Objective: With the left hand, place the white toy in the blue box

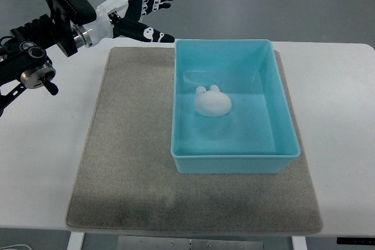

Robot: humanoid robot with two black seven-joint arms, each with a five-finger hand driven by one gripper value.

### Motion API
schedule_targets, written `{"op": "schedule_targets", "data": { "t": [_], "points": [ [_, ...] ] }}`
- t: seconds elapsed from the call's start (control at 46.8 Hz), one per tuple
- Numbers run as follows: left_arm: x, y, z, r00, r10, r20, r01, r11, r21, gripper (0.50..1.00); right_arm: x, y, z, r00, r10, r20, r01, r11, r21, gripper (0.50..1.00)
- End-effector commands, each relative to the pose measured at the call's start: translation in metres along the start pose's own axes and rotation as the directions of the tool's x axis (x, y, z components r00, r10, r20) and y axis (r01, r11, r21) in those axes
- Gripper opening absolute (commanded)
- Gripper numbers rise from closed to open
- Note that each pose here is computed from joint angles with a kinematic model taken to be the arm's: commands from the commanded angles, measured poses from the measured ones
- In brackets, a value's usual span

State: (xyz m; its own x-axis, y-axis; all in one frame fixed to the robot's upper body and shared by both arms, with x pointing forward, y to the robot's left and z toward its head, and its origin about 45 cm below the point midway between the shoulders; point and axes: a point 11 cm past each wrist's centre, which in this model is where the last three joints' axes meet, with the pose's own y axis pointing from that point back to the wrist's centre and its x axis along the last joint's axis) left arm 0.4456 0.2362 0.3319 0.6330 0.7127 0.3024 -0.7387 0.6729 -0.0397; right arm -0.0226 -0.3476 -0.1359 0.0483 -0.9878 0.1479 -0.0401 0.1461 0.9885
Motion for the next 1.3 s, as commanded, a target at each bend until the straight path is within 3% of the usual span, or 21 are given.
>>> {"op": "schedule_targets", "data": {
  "t": [0.0, 0.107, 0.321, 0.471, 0.727, 1.027, 1.283],
  "points": [
    [0.020, 0.015, -0.005, 0.998, 0.015, -0.060, -0.014, 1.000, 0.008, 0.999, 0.000, 0.000, 0.000, 1.000, 0.000, 0.000, 0.000, 1.000, 0.000, 0.936],
    [0.035, 0.033, -0.013, 0.989, 0.025, -0.147, -0.023, 1.000, 0.019, 0.999, 0.000, 0.000, 0.000, 1.000, 0.000, 0.000, 0.000, 1.000, 0.000, 0.936],
    [0.058, 0.066, -0.045, 0.920, 0.113, -0.377, -0.060, 0.987, 0.149, 0.999, 0.000, 0.000, 0.000, 1.000, 0.000, 0.000, 0.000, 1.000, 0.000, 0.936],
    [0.068, 0.078, -0.049, 0.853, 0.140, -0.503, -0.078, 0.987, 0.142, 0.999, 0.000, 0.000, 0.000, 1.000, 0.000, 0.000, 0.000, 1.000, -0.001, 0.936],
    [0.074, 0.107, -0.085, 0.648, 0.249, -0.720, -0.129, 0.967, 0.218, 0.999, 0.000, 0.000, 0.000, 1.000, 0.000, 0.000, 0.000, 1.000, 0.000, 0.936],
    [0.069, 0.118, -0.102, 0.555, 0.276, -0.785, -0.149, 0.961, 0.233, 0.999, 0.000, 0.000, 0.000, 1.000, 0.000, 0.000, 0.000, 1.000, 0.000, 0.936],
    [0.058, 0.110, -0.107, 0.539, 0.260, -0.801, -0.132, 0.966, 0.224, 0.999, 0.000, 0.000, 0.000, 1.000, 0.000, 0.000, 0.000, 1.000, 0.000, 0.936]
  ]
}}
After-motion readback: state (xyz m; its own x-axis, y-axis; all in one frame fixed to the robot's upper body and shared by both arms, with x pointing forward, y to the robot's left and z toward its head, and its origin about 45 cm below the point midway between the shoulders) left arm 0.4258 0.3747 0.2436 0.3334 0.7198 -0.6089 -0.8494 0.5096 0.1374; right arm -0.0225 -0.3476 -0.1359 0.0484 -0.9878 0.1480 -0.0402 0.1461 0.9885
